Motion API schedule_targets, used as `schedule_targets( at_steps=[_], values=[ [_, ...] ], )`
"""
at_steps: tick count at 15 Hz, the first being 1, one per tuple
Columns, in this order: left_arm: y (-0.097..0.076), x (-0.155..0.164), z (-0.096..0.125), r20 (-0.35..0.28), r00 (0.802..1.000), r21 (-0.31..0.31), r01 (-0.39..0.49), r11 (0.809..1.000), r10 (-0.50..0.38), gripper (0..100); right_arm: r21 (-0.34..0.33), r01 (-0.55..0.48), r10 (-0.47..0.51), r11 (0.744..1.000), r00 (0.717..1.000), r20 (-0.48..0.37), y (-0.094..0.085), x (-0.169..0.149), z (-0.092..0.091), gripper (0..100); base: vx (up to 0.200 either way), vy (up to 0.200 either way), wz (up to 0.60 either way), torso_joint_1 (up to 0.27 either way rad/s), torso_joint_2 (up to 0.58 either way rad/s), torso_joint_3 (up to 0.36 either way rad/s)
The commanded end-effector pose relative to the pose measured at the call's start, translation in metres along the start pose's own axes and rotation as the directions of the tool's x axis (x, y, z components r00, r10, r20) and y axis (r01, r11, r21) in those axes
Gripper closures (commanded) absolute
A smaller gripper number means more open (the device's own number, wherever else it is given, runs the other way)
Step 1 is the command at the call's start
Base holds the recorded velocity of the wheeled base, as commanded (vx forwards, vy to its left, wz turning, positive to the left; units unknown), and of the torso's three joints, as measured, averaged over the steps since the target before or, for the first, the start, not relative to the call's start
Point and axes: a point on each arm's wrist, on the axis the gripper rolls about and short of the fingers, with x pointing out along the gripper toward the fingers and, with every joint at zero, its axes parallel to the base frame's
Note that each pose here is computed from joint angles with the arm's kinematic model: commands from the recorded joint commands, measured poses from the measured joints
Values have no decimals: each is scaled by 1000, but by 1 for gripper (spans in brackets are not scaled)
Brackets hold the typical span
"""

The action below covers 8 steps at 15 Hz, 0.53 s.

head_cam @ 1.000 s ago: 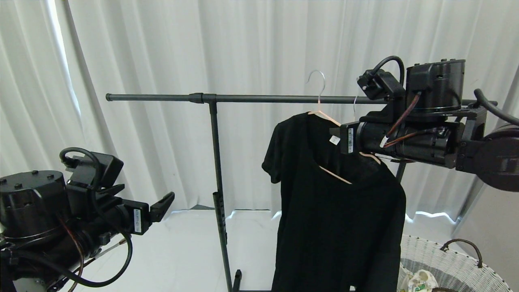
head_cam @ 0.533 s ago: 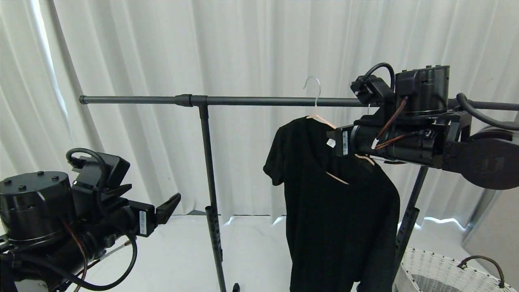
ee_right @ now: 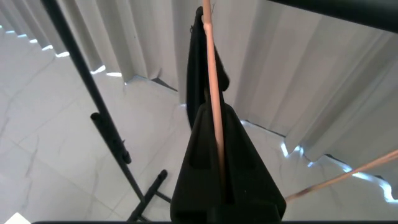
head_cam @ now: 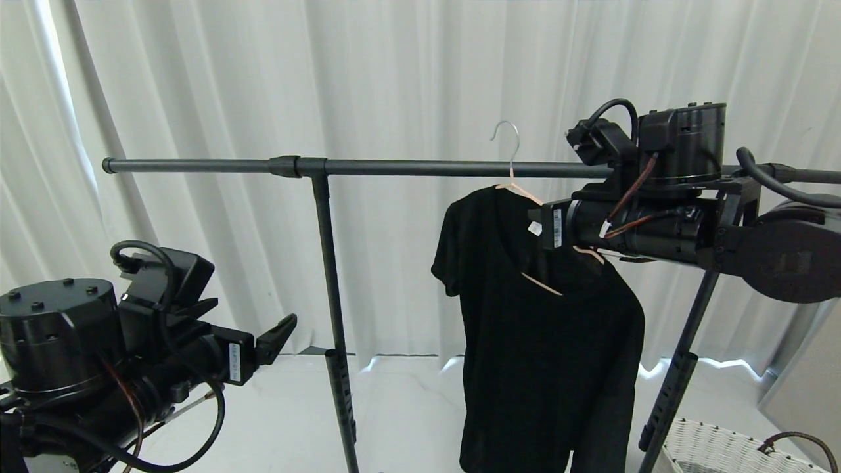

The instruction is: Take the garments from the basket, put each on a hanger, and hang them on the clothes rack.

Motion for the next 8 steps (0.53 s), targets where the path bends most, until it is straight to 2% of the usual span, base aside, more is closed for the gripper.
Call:
schedule_targets(
  at_steps=[1,8],
  values=[
    [0,0,0,0,1000,0,0,1000,0,0,0,6,-6,1000,1000,-3,-1,10,1,100,0,0,0,0,0,0],
    [-4,0,1,4,1000,6,18,1000,-18,0,-1,49,-49,999,997,-65,-7,52,-3,100,0,0,0,0,0,0]
  ],
)
